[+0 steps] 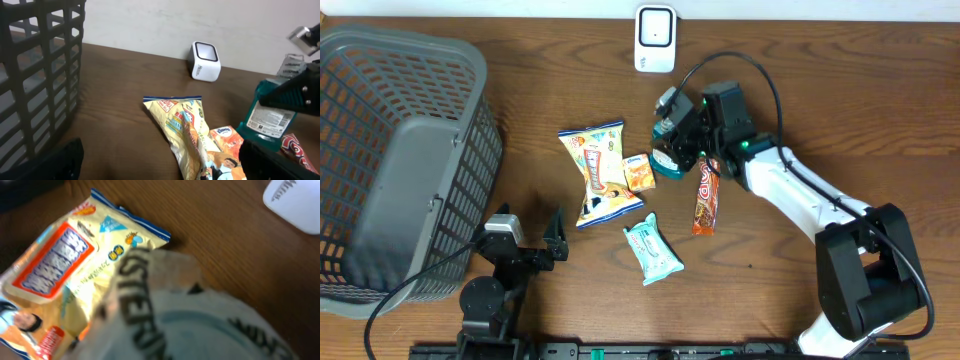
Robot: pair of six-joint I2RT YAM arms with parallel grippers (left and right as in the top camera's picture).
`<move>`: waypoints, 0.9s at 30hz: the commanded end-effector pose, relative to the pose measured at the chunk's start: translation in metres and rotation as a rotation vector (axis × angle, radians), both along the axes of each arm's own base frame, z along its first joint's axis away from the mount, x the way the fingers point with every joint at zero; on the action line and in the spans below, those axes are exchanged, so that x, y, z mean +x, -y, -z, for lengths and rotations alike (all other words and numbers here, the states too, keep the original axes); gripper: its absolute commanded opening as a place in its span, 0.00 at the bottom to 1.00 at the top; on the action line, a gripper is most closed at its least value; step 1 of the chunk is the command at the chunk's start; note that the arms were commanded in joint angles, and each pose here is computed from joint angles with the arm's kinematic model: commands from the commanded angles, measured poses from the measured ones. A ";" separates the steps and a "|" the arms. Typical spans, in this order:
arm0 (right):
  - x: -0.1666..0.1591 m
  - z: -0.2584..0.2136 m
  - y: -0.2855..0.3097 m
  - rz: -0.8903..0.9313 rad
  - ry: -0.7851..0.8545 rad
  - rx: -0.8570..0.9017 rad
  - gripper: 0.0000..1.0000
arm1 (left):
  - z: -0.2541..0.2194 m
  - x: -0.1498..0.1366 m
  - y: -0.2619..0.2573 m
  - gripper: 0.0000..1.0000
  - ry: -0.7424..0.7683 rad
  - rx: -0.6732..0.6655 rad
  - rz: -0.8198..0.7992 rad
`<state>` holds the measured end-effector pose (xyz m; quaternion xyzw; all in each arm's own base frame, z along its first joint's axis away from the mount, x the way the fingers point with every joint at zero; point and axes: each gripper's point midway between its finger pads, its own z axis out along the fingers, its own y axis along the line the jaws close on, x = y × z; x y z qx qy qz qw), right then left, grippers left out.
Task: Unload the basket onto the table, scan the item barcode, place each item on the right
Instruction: 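Lift the blue bottle up toward the white scanner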
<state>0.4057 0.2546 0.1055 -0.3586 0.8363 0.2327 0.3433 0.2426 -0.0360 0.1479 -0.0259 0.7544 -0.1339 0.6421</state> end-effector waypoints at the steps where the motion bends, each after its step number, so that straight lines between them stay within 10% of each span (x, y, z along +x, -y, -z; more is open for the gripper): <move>1: 0.010 -0.052 -0.006 0.083 -0.026 0.111 0.01 | 0.017 0.000 0.000 0.98 -0.044 -0.013 0.000; 27: -0.136 -0.220 -0.022 -0.364 -0.152 0.520 0.07 | 0.017 0.000 0.000 0.98 -0.044 -0.013 0.000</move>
